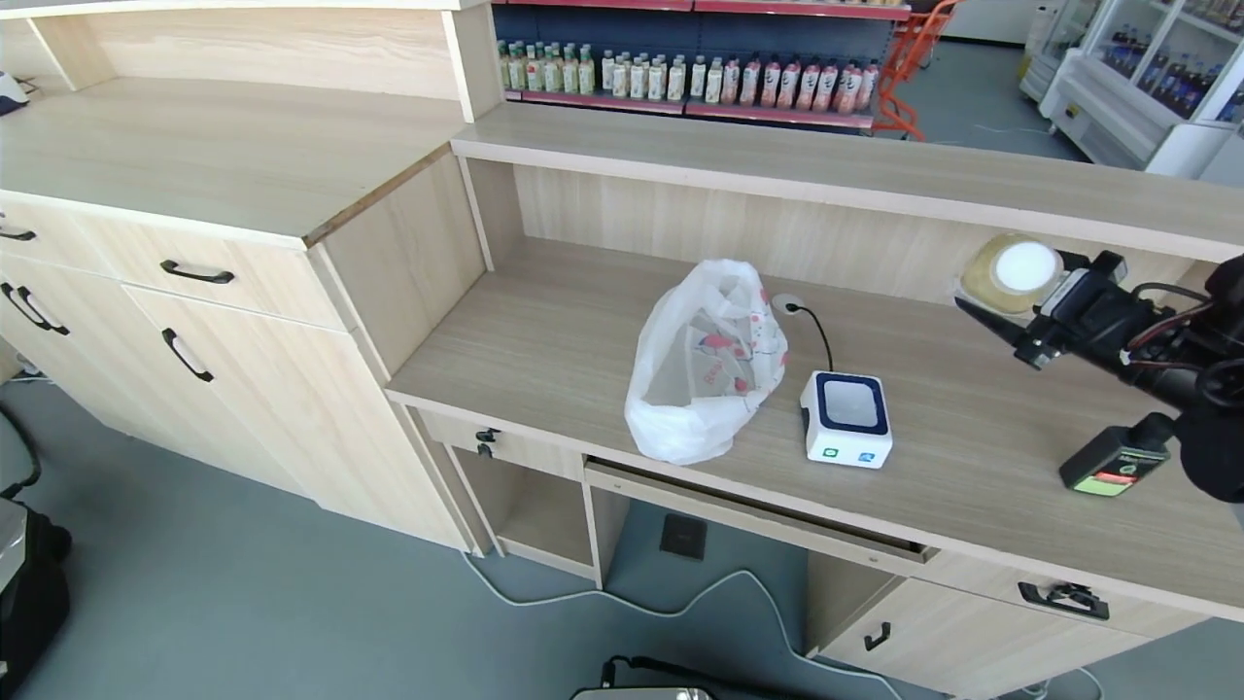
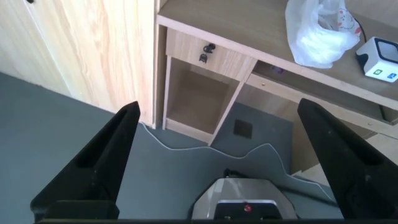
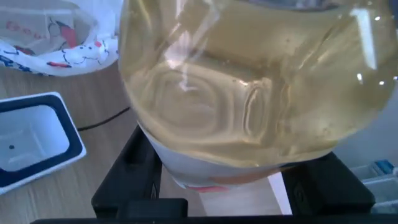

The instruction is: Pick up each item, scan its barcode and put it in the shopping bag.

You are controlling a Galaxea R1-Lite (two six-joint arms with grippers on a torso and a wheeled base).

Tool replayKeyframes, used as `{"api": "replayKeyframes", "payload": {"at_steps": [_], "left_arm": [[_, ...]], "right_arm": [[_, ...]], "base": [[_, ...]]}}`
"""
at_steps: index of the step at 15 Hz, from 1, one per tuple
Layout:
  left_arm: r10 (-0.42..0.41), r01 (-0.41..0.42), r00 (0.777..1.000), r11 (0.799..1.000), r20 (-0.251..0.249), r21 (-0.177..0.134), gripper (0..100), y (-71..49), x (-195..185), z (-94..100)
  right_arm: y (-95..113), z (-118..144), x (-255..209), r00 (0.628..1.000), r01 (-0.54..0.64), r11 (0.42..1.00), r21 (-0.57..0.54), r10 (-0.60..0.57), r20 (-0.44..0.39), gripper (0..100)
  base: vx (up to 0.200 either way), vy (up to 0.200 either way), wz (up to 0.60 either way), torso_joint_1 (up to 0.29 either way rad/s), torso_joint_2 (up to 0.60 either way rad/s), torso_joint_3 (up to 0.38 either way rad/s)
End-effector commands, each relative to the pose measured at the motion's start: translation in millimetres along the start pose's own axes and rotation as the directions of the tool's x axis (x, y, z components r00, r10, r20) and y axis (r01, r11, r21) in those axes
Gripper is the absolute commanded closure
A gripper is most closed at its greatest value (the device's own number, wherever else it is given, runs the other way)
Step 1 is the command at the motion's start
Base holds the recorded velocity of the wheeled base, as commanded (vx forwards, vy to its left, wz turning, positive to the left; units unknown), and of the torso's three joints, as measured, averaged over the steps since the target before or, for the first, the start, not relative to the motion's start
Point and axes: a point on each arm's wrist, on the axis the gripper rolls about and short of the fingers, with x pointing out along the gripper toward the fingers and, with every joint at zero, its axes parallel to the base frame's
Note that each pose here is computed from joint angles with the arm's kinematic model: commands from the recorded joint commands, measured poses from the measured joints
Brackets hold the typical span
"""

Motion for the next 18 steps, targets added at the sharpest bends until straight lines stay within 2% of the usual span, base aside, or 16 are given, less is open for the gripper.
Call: {"api": "replayKeyframes", "payload": {"at_steps": [1,4,10,14,18], "left_arm": [[-0.001,0.001,1.0,1.0,0.001,0.0,0,0.0,0,0.1],[-0.001,0.001,1.0,1.0,-0.001,0.0,0,0.1,0,-0.3],[-0.001,0.001,1.0,1.0,0.001,0.0,0,0.0,0,0.1],[-0.001,0.001,1.0,1.0,-0.001,0.0,0,0.1,0,-0.3],[-0.001,0.001,1.0,1.0,0.001,0.0,0,0.0,0,0.1]], "right_arm": [[34,-14,25,0.998,-0.062,0.997,0.053,0.061,0.026,100],[59,-21,44,0.995,-0.064,0.997,0.042,0.06,0.077,100],[96,-35,51,0.99,-0.086,0.996,0.034,0.082,0.116,100],[113,-41,55,0.978,-0.124,0.992,0.017,0.12,0.173,100],[127,-50,56,0.978,-0.126,0.992,0.017,0.122,0.172,100]], "base": [[0.0,0.0,0.0,0.0,0.0,0.0],[0.0,0.0,0.0,0.0,0.0,0.0],[0.0,0.0,0.0,0.0,0.0,0.0],[0.0,0.0,0.0,0.0,0.0,0.0],[0.0,0.0,0.0,0.0,0.0,0.0]]}}
